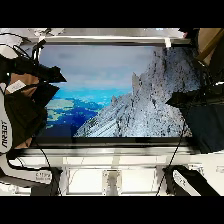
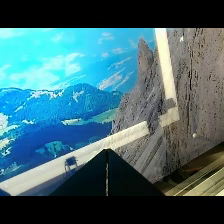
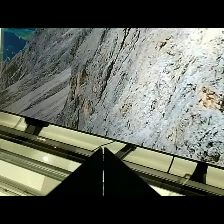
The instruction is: Fold the clothes and pants, and hang the long-sleeved shirts on hangers.
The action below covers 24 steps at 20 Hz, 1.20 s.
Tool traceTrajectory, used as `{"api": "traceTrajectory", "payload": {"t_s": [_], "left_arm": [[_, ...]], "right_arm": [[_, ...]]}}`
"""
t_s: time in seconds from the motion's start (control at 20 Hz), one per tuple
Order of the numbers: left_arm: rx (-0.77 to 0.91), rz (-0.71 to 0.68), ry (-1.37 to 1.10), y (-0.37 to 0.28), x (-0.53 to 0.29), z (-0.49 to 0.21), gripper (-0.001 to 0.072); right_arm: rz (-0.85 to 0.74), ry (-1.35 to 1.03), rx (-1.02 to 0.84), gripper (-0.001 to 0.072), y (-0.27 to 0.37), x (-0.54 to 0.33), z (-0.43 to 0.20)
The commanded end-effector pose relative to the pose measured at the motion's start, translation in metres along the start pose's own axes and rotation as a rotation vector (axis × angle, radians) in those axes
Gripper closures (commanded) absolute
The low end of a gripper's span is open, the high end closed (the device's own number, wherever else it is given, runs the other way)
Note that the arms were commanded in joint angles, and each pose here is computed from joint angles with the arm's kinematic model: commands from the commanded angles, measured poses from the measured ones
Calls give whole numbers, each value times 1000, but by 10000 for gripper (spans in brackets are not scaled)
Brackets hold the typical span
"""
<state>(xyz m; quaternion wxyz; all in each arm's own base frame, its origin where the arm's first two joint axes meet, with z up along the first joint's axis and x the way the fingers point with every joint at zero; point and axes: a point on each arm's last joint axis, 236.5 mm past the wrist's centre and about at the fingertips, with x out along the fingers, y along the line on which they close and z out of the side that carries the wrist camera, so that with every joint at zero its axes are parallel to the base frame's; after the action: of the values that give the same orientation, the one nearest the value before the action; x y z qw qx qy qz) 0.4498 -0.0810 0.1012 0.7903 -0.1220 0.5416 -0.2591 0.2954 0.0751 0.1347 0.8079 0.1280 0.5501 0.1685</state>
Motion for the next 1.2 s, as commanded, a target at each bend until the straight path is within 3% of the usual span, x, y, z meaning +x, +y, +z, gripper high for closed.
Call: {"api": "traceTrajectory", "payload": {"t_s": [0.0,1.15], "left_arm": [[0,0,-1,0,0,0,696],[-37,32,41,28,18,-5,695]], "right_arm": [[1,2,0,702,1,0,0],[-36,-159,-7,702,-8,-3,38]]}}
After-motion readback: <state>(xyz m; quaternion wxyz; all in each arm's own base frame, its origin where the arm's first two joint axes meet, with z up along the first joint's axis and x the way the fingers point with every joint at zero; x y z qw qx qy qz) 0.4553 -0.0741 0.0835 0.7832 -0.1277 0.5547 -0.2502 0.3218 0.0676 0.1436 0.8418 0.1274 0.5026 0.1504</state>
